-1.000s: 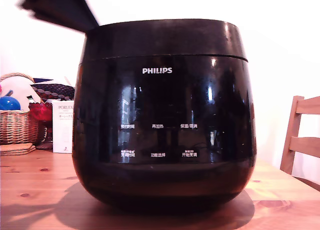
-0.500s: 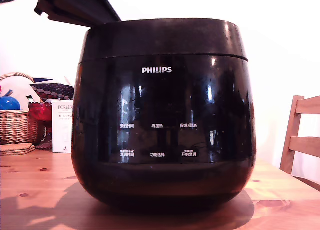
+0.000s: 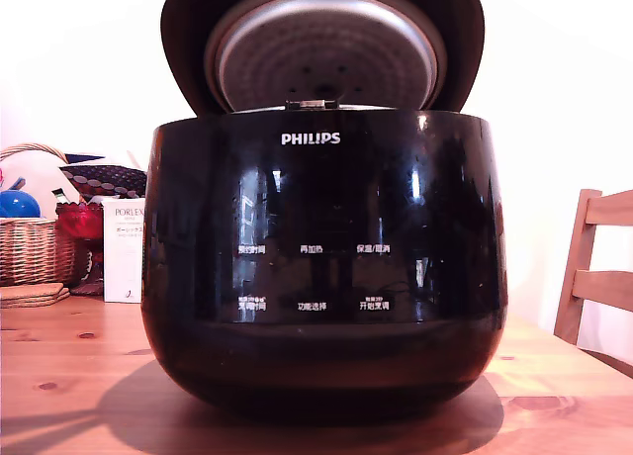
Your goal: Close the rice cooker by pressing the lid down with medium force
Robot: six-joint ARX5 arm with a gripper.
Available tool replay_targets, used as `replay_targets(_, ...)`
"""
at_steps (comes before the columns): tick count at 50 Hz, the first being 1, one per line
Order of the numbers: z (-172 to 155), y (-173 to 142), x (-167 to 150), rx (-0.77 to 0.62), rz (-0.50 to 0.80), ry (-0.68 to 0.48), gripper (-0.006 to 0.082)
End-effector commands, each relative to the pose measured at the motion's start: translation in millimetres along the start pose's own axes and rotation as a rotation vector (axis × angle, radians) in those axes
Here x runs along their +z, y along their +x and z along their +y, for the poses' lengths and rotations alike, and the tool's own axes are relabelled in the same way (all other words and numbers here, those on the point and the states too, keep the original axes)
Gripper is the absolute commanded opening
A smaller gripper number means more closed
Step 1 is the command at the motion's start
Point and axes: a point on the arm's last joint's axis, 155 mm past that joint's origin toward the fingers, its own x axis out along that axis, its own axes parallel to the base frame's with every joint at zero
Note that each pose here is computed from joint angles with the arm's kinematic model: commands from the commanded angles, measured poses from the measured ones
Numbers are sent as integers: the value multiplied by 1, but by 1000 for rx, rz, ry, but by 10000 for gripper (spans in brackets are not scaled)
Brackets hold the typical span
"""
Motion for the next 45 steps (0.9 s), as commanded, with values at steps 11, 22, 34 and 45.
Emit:
replay_targets(11, -3, 7, -49, -18, 160, -24, -21)
replay_targets(22, -8, 15, -87, -45, 300, -47, -21)
replay_targets(34, -17, 4, -146, -80, 536, -40, -21)
replay_targets(45, -28, -11, -193, -123, 653, -53, -21)
